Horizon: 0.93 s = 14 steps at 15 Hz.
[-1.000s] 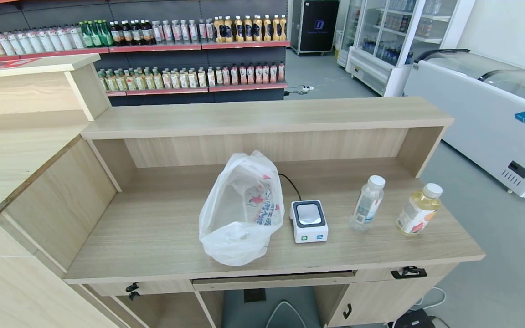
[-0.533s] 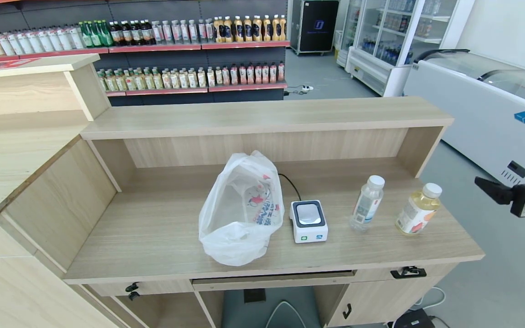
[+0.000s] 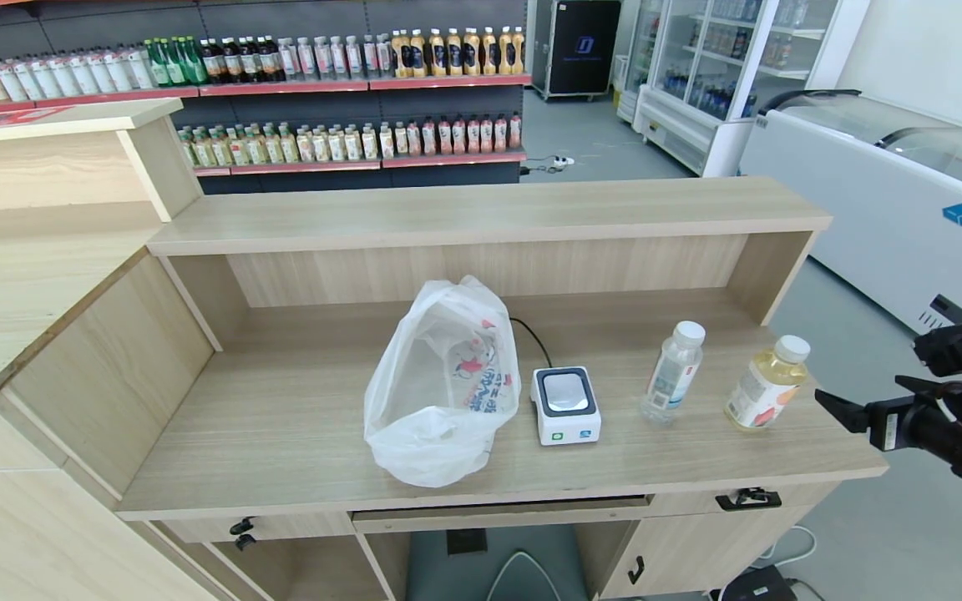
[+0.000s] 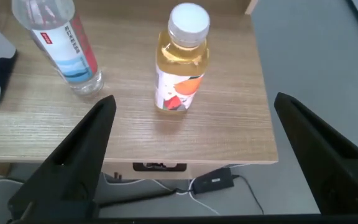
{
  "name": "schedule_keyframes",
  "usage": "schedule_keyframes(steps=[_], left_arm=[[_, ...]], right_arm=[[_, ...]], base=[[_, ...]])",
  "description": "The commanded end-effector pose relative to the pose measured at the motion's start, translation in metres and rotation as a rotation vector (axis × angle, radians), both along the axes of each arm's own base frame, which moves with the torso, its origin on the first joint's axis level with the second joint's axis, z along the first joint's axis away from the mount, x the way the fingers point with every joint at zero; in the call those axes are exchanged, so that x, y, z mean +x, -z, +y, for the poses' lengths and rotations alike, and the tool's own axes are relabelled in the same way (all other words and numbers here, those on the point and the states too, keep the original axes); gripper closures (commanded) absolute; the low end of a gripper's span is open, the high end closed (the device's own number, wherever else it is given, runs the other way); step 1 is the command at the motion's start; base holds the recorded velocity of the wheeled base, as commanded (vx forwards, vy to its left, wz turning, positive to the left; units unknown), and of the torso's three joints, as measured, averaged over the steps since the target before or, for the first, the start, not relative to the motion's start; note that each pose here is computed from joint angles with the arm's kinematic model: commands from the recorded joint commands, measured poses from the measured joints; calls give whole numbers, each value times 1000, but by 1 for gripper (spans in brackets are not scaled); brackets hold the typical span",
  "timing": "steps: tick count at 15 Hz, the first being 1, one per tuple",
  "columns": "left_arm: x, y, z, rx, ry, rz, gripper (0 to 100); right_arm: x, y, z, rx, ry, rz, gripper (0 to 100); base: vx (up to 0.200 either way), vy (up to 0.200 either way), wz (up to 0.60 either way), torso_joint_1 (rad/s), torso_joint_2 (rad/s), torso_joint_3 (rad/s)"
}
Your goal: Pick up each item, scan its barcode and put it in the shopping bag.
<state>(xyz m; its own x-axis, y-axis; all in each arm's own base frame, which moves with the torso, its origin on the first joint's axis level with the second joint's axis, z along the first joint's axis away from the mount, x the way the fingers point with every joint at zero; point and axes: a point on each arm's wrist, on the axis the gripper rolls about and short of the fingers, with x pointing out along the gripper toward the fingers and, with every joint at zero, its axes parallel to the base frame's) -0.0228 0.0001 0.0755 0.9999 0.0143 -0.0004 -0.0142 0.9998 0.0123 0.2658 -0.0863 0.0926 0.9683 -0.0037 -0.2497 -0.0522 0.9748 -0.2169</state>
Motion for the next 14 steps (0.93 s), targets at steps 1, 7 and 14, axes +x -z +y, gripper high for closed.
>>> schedule_keyframes(steps=[1, 7, 14], left_arm=[[0, 0, 0, 0, -1, 0, 0], [0, 0, 0, 0, -1, 0, 0], [0, 0, 0, 0, -1, 0, 0]], right_arm=[[14, 23, 0, 16, -31, 49, 0], [59, 34, 28, 17, -178, 22, 0], [86, 50, 58, 25, -321, 20, 0]], base=[[0, 0, 0, 0, 0, 0], [0, 0, 0, 0, 0, 0], [0, 0, 0, 0, 0, 0]])
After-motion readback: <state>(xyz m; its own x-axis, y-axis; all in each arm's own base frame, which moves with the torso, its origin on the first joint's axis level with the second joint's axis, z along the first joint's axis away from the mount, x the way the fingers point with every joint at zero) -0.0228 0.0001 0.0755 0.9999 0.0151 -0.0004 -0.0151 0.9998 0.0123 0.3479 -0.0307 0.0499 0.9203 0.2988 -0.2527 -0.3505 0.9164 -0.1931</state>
